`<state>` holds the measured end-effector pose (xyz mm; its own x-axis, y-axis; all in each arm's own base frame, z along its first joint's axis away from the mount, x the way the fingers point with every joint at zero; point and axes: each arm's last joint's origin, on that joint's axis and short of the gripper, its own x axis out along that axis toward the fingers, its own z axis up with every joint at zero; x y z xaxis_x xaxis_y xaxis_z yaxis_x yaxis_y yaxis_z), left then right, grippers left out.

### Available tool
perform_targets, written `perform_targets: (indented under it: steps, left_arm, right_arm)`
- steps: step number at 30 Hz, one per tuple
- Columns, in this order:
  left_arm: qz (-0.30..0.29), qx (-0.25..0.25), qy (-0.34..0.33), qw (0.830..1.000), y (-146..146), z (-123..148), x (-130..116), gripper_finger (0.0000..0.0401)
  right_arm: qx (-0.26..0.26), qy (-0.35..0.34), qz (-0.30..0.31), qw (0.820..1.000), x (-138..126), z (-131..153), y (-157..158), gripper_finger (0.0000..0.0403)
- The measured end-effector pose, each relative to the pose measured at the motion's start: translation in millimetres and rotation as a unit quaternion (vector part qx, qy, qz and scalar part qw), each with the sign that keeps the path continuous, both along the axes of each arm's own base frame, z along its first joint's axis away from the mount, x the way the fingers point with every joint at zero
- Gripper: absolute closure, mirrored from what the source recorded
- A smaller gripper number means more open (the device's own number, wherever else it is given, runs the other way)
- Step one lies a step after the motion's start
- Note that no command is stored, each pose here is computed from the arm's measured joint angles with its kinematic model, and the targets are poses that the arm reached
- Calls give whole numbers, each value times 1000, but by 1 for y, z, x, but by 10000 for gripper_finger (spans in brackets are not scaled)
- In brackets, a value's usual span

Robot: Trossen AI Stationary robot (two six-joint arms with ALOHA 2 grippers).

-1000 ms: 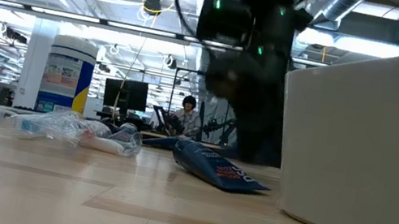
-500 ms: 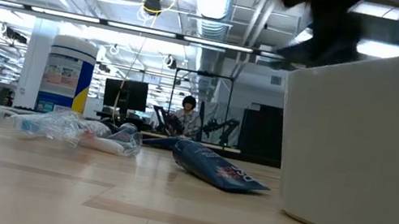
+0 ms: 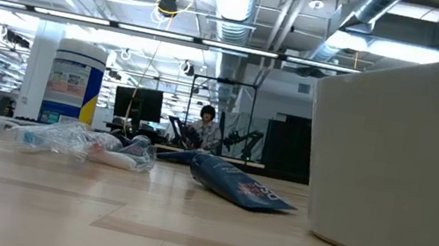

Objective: Pick & Place Travel size toiletries
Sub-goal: Put the blue shave cream into the transparent bin

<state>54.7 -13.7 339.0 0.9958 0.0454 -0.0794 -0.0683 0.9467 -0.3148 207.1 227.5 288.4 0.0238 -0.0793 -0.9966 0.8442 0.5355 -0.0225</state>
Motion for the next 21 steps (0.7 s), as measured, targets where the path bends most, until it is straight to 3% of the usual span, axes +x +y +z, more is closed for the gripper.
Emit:
perform_targets:
  steps: [9, 21]
  left_arm:
    - [19, -3, -2, 1000, 1, 0, 0, 258]
    - [49, -16, -9, 999, 3, 1, 0, 258]
  right_arm:
    - [-23, 50, -74, 996, -35, -43, 59, 340]
    - [-39, 87, -81, 992, -30, -89, 84, 325]
